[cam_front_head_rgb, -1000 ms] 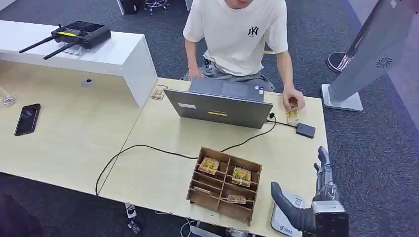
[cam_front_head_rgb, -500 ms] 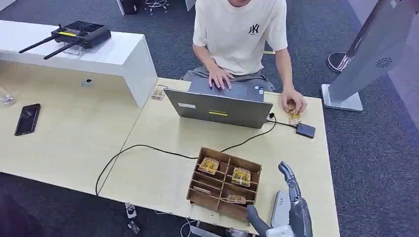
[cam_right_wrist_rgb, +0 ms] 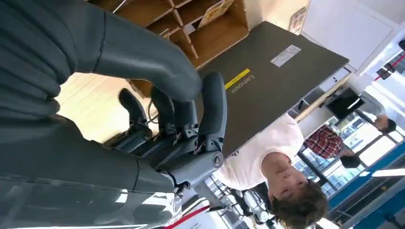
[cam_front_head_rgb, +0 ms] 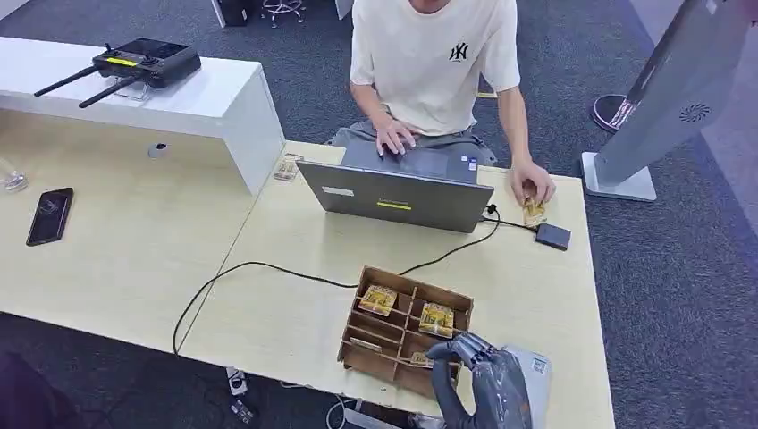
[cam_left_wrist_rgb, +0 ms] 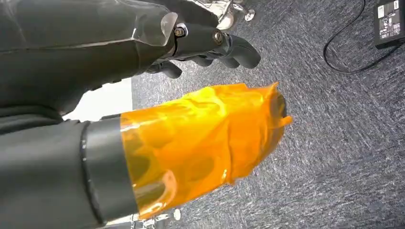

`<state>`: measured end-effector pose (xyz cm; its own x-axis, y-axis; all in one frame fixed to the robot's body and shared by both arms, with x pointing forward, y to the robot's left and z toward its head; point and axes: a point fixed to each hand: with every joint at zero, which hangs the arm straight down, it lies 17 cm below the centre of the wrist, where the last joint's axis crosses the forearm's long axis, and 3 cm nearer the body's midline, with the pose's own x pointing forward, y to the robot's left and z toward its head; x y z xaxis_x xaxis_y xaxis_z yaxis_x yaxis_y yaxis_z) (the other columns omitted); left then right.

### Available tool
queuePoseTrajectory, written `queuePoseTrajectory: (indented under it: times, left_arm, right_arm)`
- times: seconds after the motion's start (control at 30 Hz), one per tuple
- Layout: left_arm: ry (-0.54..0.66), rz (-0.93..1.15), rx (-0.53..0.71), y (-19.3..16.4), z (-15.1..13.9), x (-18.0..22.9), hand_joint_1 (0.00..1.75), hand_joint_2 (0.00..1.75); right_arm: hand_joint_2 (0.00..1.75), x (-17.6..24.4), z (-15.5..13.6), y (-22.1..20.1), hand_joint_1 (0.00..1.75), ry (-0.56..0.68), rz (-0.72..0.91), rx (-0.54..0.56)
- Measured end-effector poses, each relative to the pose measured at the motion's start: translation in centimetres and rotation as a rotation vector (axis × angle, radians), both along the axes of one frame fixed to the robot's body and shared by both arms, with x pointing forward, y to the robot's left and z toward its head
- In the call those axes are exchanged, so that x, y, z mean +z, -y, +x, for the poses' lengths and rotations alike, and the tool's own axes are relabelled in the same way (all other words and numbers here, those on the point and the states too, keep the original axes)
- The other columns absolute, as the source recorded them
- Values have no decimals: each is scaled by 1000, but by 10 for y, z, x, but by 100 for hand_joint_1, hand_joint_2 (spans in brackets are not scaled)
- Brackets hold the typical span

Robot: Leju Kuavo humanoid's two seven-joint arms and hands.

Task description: Pass the card to the sensor for recognition and then transmit it.

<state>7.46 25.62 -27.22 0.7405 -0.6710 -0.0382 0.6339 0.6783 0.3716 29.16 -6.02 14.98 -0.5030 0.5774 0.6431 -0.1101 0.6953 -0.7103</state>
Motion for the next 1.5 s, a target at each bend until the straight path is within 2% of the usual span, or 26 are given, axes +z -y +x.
queuePoseTrajectory:
  times: [0.17,0.2,0.23,0.27,0.3,0.33,0.37,0.4,0.43,0.47,0.53,0.6,0.67,0.77,0.87,1.0,1.1,1.17,1.2,1.23,1.27,1.5]
  left_arm:
    - [0,0,-1,0,0,0,0,0]
    - [0,0,-1,0,0,0,0,0]
    - [0,1,-2,0,0,0,0,0]
    - [-1,0,-5,0,1,0,0,0]
    - [-4,-2,-8,0,1,0,0,0]
    - [-6,-1,-10,0,2,0,0,0]
    - [-7,-2,-15,1,2,0,0,0]
    - [-9,-3,-16,1,3,0,0,0]
    - [-9,-3,-18,1,4,0,0,0]
    - [-8,-3,-19,1,4,0,0,0]
    - [-8,-3,-21,1,5,1,0,0]
    - [-8,-4,-25,1,7,1,0,0]
    - [-8,-5,-29,2,8,1,0,0]
    - [-9,-6,-31,2,9,1,0,0]
    - [-10,-8,-32,2,9,1,0,0]
    - [-12,-5,-34,2,9,1,0,0]
    - [-15,1,-32,2,9,1,0,0]
    - [-16,2,-33,2,9,1,0,0]
    - [-16,2,-32,2,9,1,0,0]
    - [-16,3,-33,2,9,1,0,0]
    - [-17,3,-33,2,9,1,0,0]
    - [-21,7,-33,1,8,1,0,0]
  right_arm:
    - [175,-4,0,-3,175,-1,-15,10]
    - [175,-5,0,-3,150,4,-22,11]
    - [175,-5,1,-4,140,9,-27,11]
    - [175,-5,1,-5,138,24,-52,10]
    - [175,-6,1,-6,122,44,-85,7]
    - [175,-9,2,-6,91,63,-124,0]
    - [175,-10,3,-6,82,73,-147,-6]
    - [175,-14,4,-5,91,80,-173,-14]
    - [175,-17,4,-5,91,81,-189,-19]
    - [175,-19,4,-4,110,81,-201,-23]
    - [175,-24,6,-3,110,89,-239,-37]
    - [175,-31,7,-1,84,96,-293,-51]
    - [175,-38,7,-2,89,107,-344,-56]
    - [175,-50,7,-1,82,107,-398,-56]
    - [175,-57,7,-2,94,106,-431,-51]
    - [175,-65,6,-3,86,106,-471,-38]
    - [175,-70,6,-4,98,103,-494,-29]
    - [175,-72,7,-5,99,101,-505,-26]
    - [175,-74,7,-5,122,99,-512,-23]
    - [175,-75,7,-5,120,97,-517,-21]
    - [175,-76,7,-5,129,96,-520,-21]
    - [175,-84,7,-6,124,82,-545,-9]
